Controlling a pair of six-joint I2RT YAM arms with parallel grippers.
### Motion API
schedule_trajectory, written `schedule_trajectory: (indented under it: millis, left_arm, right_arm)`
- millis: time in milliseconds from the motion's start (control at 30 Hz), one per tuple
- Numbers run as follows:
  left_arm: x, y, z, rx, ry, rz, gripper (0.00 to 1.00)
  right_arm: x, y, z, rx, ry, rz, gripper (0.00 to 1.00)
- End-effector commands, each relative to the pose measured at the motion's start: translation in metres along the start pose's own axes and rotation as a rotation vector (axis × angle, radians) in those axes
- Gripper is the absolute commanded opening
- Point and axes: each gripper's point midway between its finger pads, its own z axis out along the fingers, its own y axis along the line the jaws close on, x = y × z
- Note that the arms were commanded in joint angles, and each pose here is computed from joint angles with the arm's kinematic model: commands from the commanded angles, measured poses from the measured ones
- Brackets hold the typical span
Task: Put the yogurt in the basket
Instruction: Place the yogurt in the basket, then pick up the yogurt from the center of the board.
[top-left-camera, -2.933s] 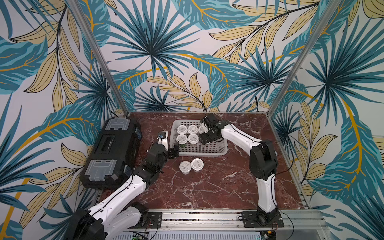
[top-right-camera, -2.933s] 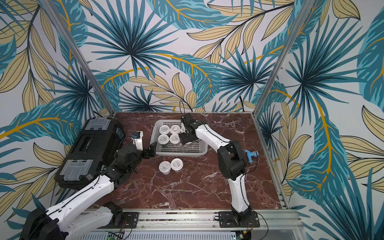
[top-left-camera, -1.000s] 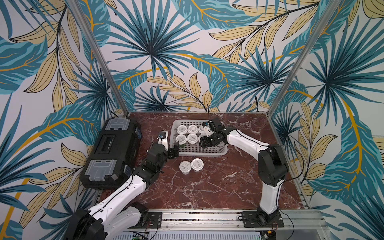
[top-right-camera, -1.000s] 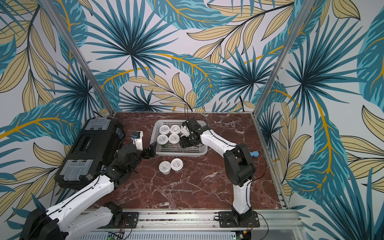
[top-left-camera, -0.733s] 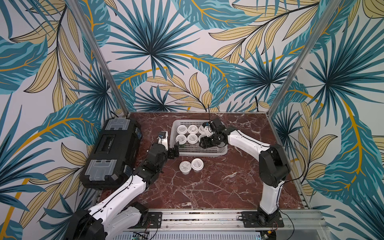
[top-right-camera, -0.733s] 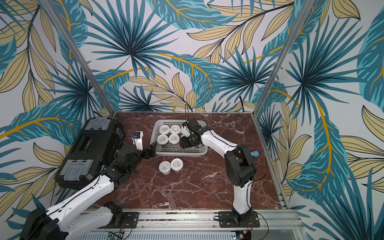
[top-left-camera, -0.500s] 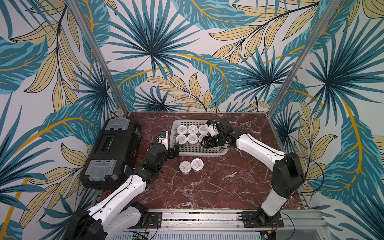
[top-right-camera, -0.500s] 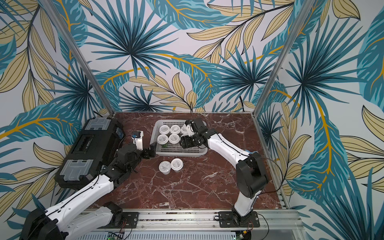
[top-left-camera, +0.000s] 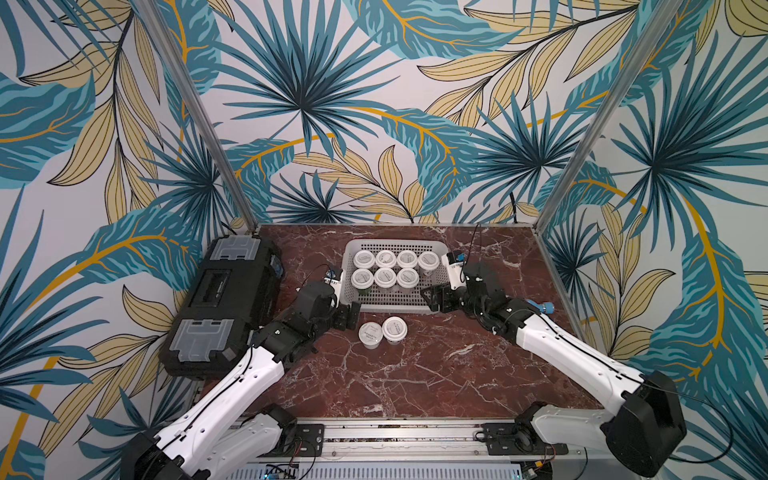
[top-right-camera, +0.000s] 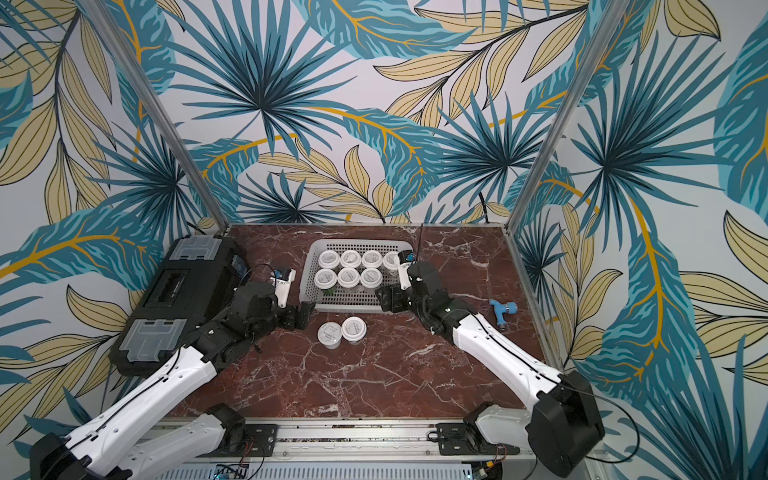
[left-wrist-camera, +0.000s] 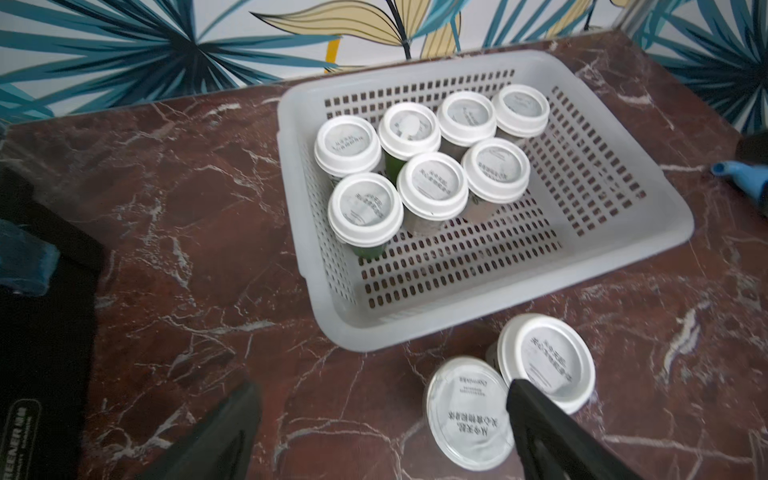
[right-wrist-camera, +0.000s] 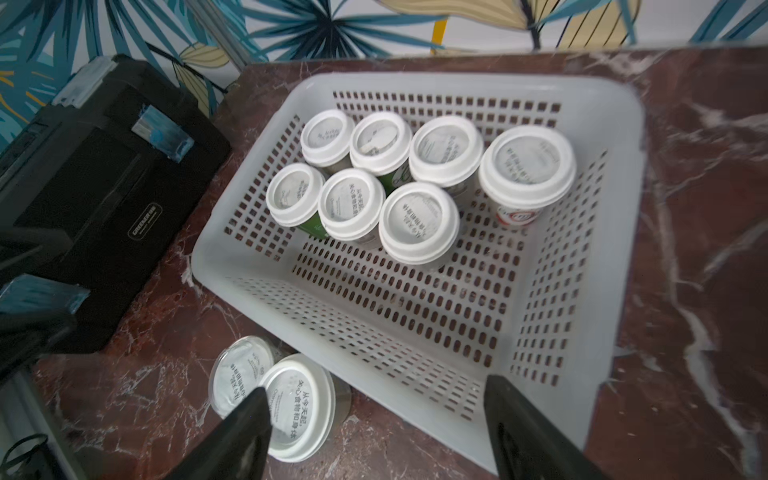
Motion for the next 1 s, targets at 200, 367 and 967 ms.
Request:
schedule_trajectory:
  millis: [200,367,967]
  left_arm:
    - [0.042,-0.031,-0.015,0.064,0.320,0.059,0.86]
    - [0.072,-0.052,-0.002,0.124,0.432,0.042,0.83]
    - [0.052,-0.126,0.036,0.151,0.441,0.156,0.81]
  right_arm:
    - [0.011,-0.026,0.011,0.122,0.014,-0.054,0.82]
    - [0.012,-0.026,0.013,0.118,0.023,-0.055,0.81]
    - [0.007,-0.036,-0.007,0.149,-0.074,-0.036,0.77]
